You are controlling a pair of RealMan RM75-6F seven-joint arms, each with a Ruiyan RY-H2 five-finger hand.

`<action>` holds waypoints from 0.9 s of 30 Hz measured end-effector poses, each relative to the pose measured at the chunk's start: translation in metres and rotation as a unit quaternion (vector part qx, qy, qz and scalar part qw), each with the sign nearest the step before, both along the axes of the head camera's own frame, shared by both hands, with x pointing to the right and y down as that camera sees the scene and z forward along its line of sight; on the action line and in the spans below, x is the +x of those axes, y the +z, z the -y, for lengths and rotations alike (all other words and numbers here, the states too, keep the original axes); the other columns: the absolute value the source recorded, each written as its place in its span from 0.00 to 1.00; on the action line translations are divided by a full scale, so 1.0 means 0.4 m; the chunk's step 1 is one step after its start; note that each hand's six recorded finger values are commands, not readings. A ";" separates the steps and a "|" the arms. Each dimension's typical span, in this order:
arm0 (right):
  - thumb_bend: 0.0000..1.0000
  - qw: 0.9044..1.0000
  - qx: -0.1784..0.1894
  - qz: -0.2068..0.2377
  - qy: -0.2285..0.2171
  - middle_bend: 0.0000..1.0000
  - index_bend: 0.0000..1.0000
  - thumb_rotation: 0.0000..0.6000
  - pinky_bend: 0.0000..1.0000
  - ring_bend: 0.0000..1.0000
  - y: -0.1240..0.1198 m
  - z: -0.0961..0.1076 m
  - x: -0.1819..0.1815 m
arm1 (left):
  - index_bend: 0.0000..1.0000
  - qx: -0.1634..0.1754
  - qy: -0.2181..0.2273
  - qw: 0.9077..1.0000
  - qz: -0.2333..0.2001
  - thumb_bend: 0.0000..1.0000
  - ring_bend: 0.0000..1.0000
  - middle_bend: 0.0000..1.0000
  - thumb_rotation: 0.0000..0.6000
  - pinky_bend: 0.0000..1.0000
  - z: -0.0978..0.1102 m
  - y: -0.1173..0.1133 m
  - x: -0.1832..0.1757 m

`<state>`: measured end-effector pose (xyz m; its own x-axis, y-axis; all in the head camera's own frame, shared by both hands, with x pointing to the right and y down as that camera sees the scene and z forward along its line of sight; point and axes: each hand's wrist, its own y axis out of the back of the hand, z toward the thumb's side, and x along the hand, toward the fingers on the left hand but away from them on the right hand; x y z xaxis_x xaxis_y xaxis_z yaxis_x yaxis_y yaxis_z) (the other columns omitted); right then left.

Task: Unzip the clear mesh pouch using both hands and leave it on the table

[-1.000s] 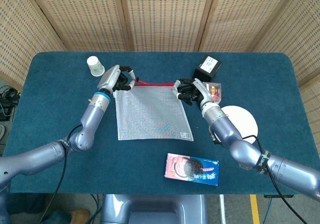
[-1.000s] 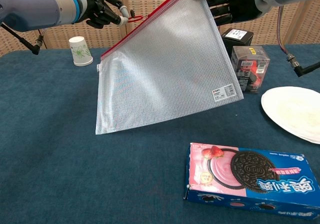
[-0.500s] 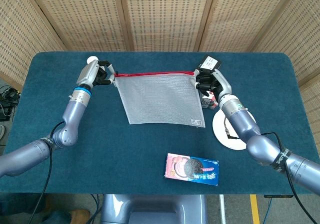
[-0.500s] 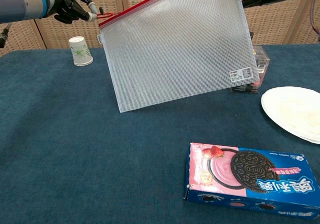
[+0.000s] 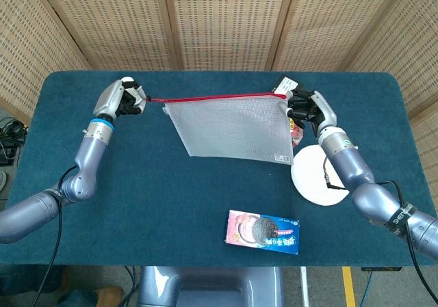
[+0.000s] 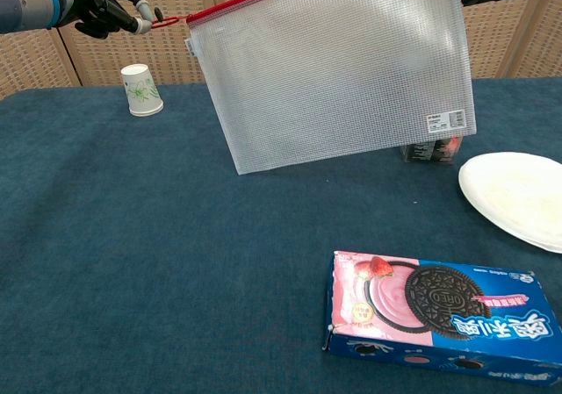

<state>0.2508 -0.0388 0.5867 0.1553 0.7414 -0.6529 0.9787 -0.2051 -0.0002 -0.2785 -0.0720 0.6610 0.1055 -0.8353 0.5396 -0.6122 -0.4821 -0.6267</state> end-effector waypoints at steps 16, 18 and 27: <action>0.00 0.996 0.009 -0.056 -0.069 0.84 0.00 1.00 0.95 0.82 0.018 -0.018 0.018 | 0.00 -0.001 0.026 1.000 -0.016 0.00 0.95 0.96 1.00 1.00 -0.008 -0.017 0.014; 0.00 0.995 0.012 -0.068 -0.073 0.84 0.00 1.00 0.95 0.82 0.018 -0.019 0.026 | 0.00 0.005 0.027 0.999 -0.018 0.00 0.95 0.96 1.00 1.00 -0.008 -0.028 0.013; 0.00 0.980 0.055 -0.165 -0.098 0.78 0.00 1.00 0.90 0.77 -0.016 -0.051 0.102 | 0.00 0.042 0.045 0.998 0.002 0.00 0.85 0.84 1.00 0.96 -0.032 -0.112 -0.038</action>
